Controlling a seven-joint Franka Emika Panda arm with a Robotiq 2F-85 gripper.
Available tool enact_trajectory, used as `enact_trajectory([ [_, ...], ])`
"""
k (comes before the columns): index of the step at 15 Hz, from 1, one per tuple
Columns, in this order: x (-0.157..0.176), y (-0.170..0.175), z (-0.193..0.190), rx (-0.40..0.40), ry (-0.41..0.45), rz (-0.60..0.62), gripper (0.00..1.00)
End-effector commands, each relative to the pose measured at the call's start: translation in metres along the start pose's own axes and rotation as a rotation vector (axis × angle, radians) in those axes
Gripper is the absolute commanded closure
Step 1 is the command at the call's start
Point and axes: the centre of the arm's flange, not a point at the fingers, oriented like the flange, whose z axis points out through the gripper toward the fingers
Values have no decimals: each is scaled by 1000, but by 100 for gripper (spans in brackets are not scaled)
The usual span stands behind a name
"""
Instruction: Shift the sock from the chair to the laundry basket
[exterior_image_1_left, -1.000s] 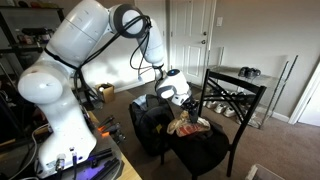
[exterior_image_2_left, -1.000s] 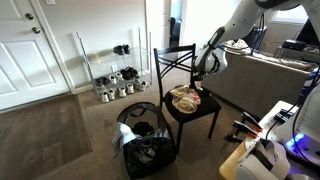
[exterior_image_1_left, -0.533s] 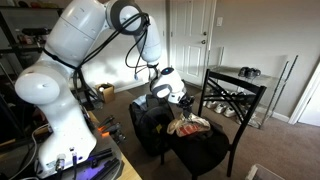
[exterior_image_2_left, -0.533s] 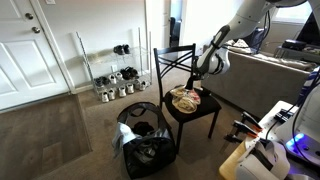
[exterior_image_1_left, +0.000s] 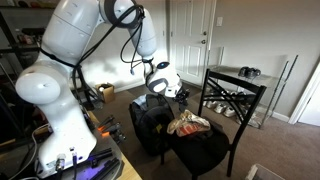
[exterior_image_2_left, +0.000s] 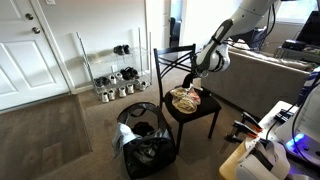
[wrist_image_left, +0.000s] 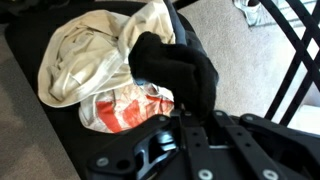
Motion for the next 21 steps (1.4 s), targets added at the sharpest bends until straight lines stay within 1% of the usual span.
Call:
enact_trajectory([
  [1,-44,38,-9,-62,-38,-169,97],
  [2,-55,47,-9,-79,-49,-210,97],
  [5,-80,67,-13,-98,-85,-303,97],
  [8,-104,73,-16,-112,-127,-384,97],
  [9,-100,76,-4,-94,-108,-316,90],
  [12,-107,79,-5,-95,-121,-348,90],
  [17,-107,78,-5,-95,-121,-350,90],
  [18,-107,78,-5,-95,-121,-350,97],
  [20,-125,82,-10,-75,-144,-391,97],
  [21,-142,85,-14,-65,-165,-427,97],
])
